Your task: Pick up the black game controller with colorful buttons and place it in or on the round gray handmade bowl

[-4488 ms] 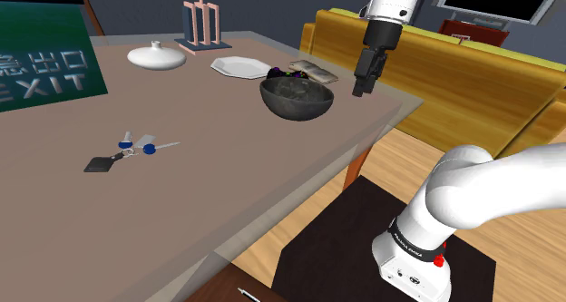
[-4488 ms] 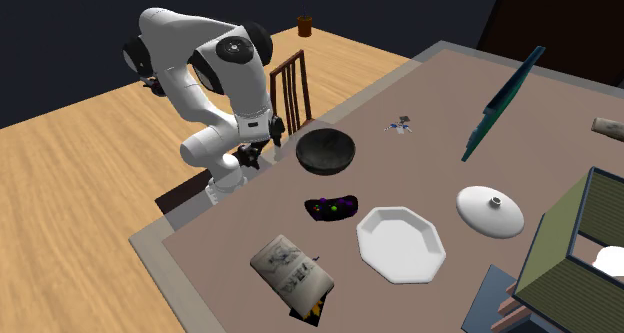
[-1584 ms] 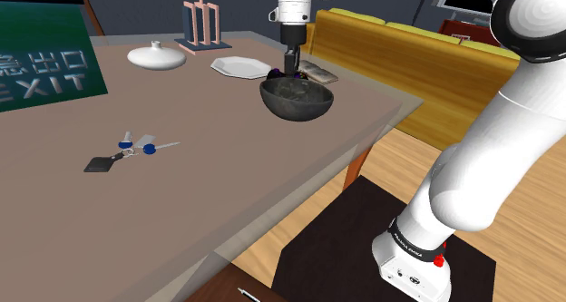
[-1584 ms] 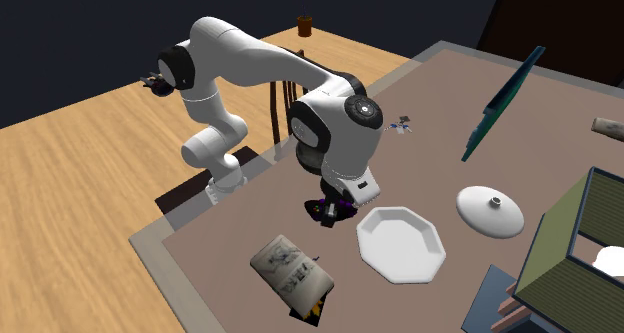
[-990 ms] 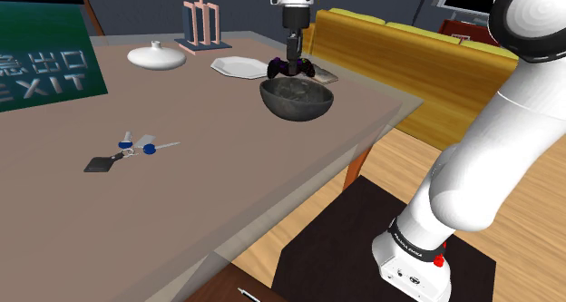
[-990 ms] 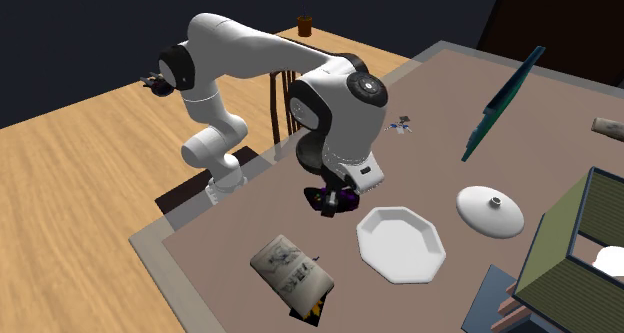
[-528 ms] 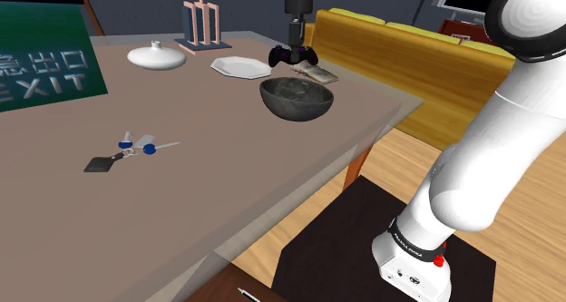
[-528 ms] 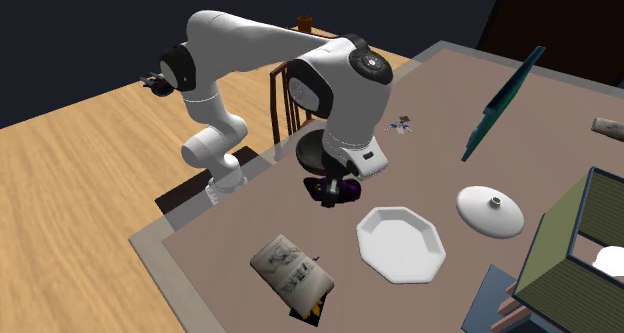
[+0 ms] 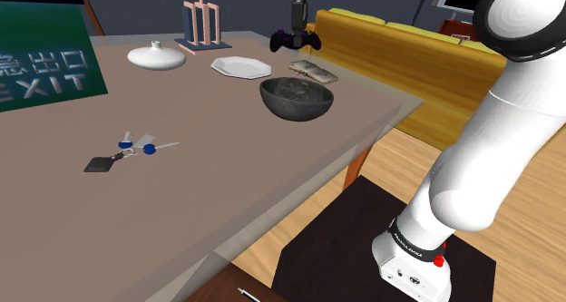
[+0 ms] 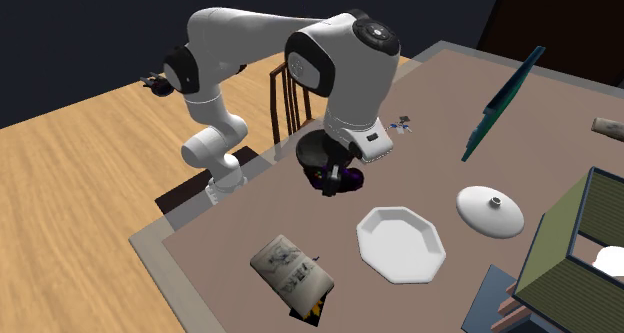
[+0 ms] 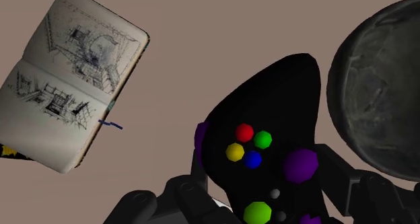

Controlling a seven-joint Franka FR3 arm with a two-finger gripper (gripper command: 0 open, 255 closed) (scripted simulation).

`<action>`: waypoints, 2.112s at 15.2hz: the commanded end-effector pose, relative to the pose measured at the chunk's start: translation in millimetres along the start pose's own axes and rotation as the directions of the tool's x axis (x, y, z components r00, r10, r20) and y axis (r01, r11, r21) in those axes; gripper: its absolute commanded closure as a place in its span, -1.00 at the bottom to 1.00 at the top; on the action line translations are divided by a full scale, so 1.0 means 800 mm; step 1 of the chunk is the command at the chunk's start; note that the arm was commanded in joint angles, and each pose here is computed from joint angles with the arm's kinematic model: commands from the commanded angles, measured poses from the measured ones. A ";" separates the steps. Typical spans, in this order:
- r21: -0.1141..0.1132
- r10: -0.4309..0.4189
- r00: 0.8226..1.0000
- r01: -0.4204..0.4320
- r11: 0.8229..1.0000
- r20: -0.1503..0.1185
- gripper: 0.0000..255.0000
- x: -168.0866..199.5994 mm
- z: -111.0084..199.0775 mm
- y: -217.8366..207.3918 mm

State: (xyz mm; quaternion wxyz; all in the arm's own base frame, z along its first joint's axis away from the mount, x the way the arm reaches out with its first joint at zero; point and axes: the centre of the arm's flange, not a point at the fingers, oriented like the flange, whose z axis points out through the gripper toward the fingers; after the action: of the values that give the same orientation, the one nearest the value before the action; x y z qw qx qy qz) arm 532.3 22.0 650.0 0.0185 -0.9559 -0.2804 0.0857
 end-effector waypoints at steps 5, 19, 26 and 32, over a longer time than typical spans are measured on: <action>0.000 0.000 1.000 0.000 1.000 0.000 1.00 -0.006 -0.037 -0.002; 0.000 0.000 1.000 0.000 1.000 0.000 1.00 -0.058 0.005 -0.211; 0.000 0.000 1.000 0.000 1.000 0.000 1.00 -0.051 0.051 -0.208; 0.000 0.000 1.000 0.000 1.000 0.000 1.00 -0.047 0.076 -0.206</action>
State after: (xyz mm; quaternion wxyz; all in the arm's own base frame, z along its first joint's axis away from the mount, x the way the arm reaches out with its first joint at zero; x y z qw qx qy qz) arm 402.6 139.7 611.2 0.0185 -0.9558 -0.2804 0.0861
